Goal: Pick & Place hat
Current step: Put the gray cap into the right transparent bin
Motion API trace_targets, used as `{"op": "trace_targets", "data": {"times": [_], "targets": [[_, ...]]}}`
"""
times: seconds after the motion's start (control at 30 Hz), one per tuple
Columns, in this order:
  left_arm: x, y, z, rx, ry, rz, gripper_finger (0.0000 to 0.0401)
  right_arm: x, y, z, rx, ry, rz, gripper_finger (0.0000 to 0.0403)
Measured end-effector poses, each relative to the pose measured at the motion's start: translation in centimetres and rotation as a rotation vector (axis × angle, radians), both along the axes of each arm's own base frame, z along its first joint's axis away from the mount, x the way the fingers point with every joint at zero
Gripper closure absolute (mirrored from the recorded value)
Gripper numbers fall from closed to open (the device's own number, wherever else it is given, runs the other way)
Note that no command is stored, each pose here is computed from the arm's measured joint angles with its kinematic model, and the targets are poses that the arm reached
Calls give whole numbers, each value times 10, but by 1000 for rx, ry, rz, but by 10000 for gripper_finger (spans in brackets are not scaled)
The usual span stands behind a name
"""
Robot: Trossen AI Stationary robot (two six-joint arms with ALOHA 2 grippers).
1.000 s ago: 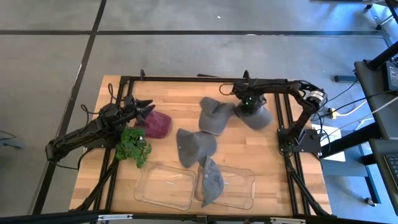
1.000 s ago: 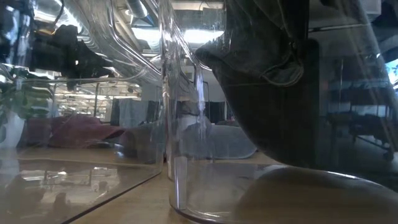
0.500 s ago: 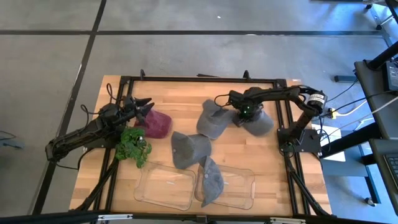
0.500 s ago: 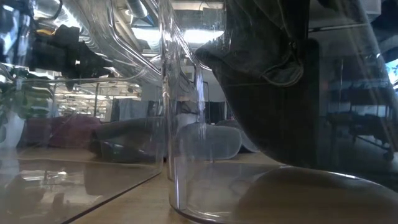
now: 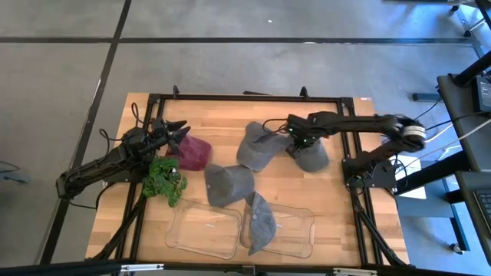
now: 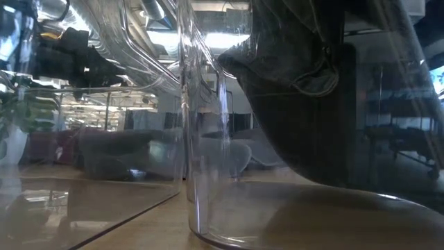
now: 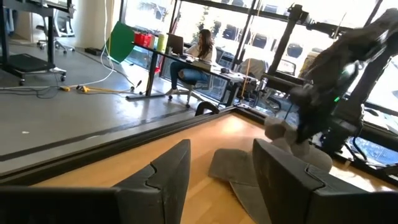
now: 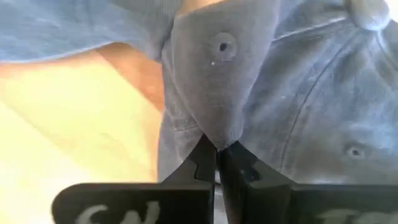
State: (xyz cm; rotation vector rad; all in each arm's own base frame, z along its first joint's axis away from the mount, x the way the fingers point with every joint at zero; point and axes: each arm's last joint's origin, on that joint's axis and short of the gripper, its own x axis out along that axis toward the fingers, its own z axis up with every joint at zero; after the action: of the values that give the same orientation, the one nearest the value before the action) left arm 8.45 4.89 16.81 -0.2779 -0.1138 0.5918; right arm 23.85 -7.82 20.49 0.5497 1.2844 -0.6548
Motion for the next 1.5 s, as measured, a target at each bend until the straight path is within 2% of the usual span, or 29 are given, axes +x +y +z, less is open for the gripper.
{"op": "trace_targets", "data": {"times": [0.43,0.67,0.9,1.03,1.23,1.5], "targets": [[0,0,0,22,12,12,232,-41,44,88,-261,-380,-12,395],[0,0,0,22,12,13,232,-39,73,153,-377,-665,210,395],[0,0,0,44,27,12,232,-35,121,203,-408,-816,499,395],[0,0,0,74,52,-18,232,-30,157,209,-473,-787,625,395],[0,-1,0,79,55,-21,232,-20,208,194,-612,-683,720,395],[1,-1,0,78,54,-29,232,-9,244,173,-605,-680,652,395]]}}
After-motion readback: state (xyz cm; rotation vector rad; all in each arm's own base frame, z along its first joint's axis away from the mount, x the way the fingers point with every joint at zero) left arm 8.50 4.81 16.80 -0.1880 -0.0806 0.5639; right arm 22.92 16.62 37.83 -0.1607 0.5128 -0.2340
